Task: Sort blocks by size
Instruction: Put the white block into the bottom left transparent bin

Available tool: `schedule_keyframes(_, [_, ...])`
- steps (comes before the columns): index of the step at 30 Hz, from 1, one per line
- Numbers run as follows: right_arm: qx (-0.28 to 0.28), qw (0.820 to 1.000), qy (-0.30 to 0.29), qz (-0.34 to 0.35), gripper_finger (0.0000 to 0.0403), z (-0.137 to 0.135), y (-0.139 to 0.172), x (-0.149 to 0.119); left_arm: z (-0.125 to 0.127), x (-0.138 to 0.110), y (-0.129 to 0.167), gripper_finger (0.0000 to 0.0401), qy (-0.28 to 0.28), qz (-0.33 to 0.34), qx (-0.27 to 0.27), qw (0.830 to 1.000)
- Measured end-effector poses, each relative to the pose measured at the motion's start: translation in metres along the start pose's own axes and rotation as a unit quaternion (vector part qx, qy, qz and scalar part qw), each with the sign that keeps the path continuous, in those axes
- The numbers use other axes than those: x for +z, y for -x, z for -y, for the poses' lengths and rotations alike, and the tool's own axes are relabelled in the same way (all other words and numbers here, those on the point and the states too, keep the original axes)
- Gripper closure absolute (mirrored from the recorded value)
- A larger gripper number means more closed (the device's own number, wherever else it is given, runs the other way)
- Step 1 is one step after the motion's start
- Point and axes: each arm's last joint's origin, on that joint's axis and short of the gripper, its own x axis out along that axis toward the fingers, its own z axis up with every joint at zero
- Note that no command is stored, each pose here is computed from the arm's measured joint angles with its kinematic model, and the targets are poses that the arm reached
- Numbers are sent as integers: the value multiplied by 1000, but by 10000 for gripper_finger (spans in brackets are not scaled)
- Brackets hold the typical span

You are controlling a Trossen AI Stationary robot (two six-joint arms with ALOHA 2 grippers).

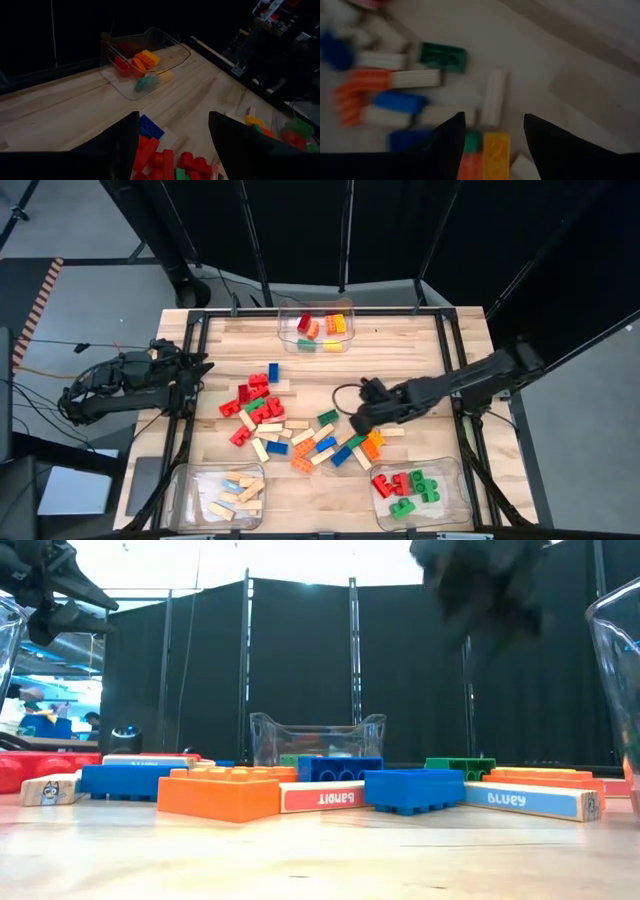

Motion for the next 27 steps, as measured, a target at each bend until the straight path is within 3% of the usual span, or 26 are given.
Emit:
schedule_keyframes(8, [-40,997,-11,-66,192,-8,-77,8,0,0,0,156,0,0,0,1000])
schedule_keyframes(15, [-71,995,-6,-74,181,-3,-108,14,0,0,0,156,0,0,0,1000])
schedule_keyframes(20, [-61,993,19,-96,174,-6,-122,13,0,0,0,156,0,0,0,1000])
schedule_keyframes(22, [-66,992,23,-101,190,-6,-127,11,0,0,0,156,0,0,0,1000])
schedule_keyframes(26, [-73,992,20,-105,285,-4,-128,11,0,0,0,156,0,0,0,1000])
schedule_keyframes(27, [-71,992,21,-103,291,-4,-126,11,0,0,0,156,0,0,0,1000])
